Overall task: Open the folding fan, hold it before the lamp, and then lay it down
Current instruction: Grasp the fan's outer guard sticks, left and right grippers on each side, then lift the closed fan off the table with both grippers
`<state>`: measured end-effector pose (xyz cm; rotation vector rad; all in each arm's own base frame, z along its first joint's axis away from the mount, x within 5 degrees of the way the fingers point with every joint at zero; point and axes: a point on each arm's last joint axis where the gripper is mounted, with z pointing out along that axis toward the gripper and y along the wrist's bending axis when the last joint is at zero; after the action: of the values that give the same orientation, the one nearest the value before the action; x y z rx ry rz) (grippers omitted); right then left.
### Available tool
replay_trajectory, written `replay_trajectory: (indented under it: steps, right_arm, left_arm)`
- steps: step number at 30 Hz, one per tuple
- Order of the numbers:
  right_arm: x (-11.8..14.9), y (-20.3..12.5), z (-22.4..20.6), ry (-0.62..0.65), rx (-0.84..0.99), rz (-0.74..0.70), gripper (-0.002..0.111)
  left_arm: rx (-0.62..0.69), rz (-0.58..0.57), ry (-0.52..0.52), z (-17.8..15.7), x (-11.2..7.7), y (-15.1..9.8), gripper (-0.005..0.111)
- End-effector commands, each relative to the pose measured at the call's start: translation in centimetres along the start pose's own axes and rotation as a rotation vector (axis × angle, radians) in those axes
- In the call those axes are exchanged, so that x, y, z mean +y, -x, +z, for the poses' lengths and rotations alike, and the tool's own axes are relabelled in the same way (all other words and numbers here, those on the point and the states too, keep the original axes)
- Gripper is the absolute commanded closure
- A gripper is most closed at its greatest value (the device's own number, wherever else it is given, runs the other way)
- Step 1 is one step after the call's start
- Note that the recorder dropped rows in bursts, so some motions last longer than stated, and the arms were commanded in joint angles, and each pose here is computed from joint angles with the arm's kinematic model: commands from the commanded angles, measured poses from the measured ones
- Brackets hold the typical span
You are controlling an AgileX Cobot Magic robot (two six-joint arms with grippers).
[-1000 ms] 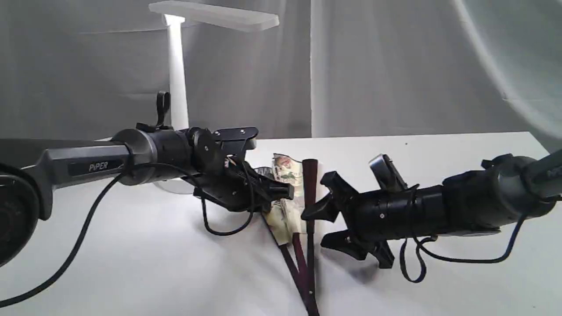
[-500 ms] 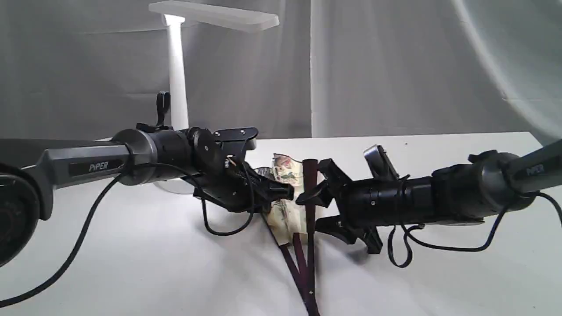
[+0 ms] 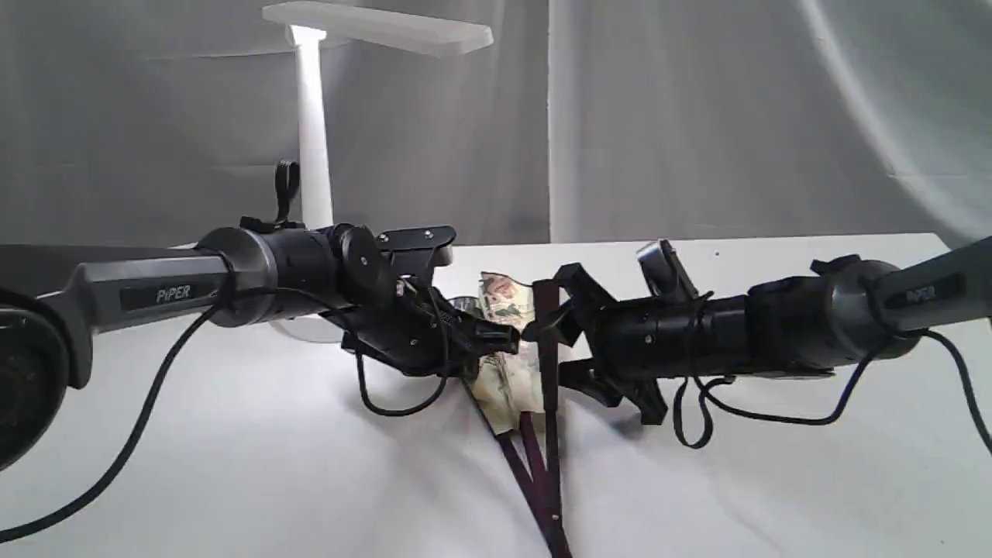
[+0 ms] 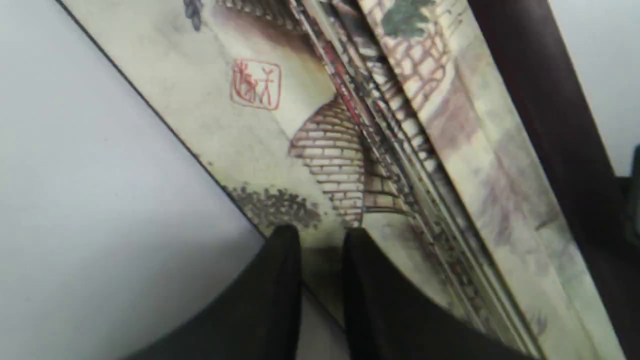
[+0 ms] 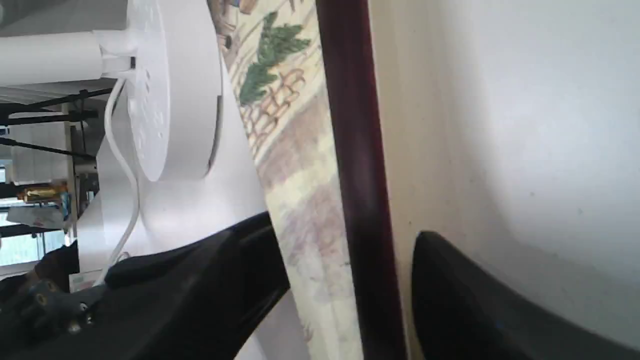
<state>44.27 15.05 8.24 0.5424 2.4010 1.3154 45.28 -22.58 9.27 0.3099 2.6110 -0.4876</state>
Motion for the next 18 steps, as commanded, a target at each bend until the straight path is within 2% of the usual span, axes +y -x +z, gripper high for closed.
replay_trajectory:
  steps: [1, 12, 16, 18]
  right_arm:
    - [-0.7, 0.3, 0.8, -0.006, 0.005, 0.000, 0.057]
    - [-1.6, 1.0, 2.1, -0.009, -0.003, 0.035, 0.058]
    - [-1.6, 1.0, 2.1, -0.013, -0.006, 0.036, 0.068]
    - [-1.7, 1.0, 2.1, -0.015, -0.008, 0.036, 0.078]
  left_arm:
    - [0.038, -0.006, -0.007, 0.3, 0.0, -0.5, 0.089]
    - [0.056, -0.006, -0.010, 0.3, -0.1, -0.6, 0.089]
    - [0.056, -0.006, -0.010, 0.3, -0.1, -0.6, 0.089]
    - [0.056, -0.006, -0.010, 0.3, -0.1, -0.6, 0.089]
